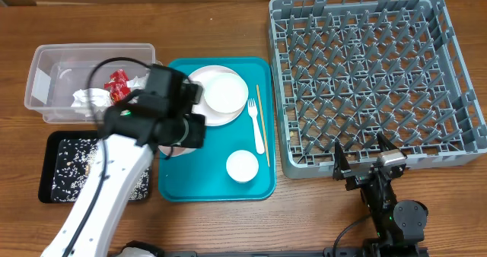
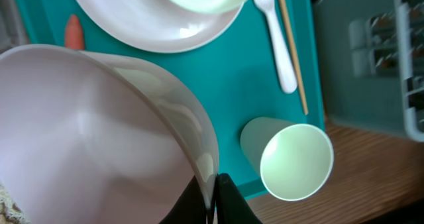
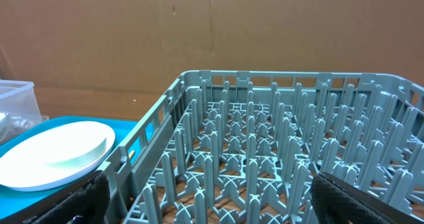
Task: Sort waste into correct bins and load items into the dishwasher
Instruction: 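Carry the empty bowl back and set it on the teal tray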
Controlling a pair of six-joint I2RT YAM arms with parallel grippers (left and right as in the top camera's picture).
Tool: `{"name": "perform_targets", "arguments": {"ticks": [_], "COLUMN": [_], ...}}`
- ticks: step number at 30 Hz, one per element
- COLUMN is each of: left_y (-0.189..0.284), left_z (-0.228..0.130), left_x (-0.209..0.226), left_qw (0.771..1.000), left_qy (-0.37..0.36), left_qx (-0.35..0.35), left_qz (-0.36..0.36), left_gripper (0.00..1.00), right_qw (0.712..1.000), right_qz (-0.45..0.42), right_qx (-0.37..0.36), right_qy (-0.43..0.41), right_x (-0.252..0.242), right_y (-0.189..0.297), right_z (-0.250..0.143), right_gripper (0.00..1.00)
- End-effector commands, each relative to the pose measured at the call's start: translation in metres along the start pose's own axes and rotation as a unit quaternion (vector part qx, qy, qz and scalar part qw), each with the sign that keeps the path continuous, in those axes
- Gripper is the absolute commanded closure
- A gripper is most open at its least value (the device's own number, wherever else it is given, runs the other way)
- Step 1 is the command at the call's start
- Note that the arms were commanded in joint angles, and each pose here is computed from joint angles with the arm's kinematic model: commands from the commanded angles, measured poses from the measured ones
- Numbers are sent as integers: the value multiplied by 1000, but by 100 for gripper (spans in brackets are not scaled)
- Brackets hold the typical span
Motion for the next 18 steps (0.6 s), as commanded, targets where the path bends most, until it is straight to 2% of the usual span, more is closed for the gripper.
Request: {"name": "perform_targets", "arguments": {"ticks": [1, 9, 18], "left_y": [-20, -69, -87], "left_z": [0, -13, -19], "left_x": [-5, -17, -18], "left_qw": [999, 993, 990], "left_qy": [-10, -19, -19], "left_qx": [20, 97, 124], "left_qz": [36, 59, 71], "left_gripper": [94, 96, 96], "right_qw": [1000, 1000, 1000], "right_qz": [-7, -7, -7], "right_qx": [-1, 0, 0], "right_qy": [2, 2, 2], "right_x": [-2, -2, -2], "right_y": [0, 0, 0], "right_z": [-2, -2, -2], "right_gripper": [0, 0, 0]}}
Point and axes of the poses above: each gripper's point midway between its finger pads, its own y axis back along the fingers, its own x axis along the line the jaws close on, z = x × y, the point moved 4 cm from there along y, back along the fingers, and after that the axes turned 12 degrees about y, right-handed, at the moved point
